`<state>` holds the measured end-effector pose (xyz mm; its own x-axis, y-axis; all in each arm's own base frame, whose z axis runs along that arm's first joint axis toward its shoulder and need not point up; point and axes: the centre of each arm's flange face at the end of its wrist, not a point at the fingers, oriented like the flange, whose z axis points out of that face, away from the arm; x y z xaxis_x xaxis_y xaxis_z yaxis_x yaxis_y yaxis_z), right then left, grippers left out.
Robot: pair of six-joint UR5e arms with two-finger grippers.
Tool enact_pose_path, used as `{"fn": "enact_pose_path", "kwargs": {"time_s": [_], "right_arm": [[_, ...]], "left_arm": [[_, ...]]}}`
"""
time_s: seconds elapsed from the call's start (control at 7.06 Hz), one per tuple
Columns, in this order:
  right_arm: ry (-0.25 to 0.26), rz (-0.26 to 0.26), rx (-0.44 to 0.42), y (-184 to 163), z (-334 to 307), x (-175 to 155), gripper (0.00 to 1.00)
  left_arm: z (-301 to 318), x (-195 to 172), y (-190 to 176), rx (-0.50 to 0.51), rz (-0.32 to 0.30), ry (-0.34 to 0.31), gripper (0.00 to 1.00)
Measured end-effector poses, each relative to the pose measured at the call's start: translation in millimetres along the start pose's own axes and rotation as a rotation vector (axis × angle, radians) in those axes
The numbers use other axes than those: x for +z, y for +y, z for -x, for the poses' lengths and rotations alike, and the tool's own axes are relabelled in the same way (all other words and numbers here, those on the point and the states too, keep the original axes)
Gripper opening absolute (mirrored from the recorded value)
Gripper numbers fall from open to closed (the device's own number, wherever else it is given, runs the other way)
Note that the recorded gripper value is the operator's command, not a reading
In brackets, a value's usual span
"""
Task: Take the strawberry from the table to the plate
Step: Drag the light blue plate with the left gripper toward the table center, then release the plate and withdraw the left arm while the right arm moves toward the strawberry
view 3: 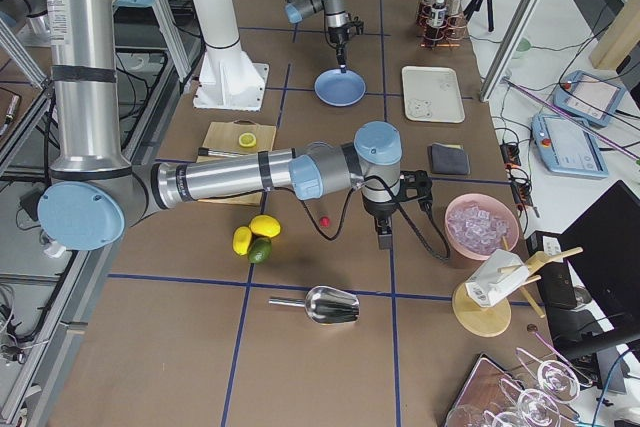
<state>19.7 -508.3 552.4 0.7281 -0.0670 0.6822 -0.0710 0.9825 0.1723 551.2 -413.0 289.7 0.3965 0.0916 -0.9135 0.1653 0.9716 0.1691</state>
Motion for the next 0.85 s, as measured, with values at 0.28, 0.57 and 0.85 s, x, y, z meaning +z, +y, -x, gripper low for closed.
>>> {"fn": "enact_pose_path", "kwargs": {"time_s": [0.28,0.57,0.85], "right_arm": [[-0.002,-0.01,-0.012,-1.7,4.3,-4.3,1.0],[-0.014,-0.039,-0.059,-4.1,26.4,-18.5,1.0],[-0.05,-0.061,-0.176,-9.1,90.1,-28.5,1.0]], "left_arm": [[8.9,-12.5,-11.2,0.053,-0.006,-0.008,1.0],[56.2,-78.3,-70.8,0.189,0.005,-0.09,1.0],[131.5,-185.4,-155.5,0.355,0.027,-0.268,1.0]]}}
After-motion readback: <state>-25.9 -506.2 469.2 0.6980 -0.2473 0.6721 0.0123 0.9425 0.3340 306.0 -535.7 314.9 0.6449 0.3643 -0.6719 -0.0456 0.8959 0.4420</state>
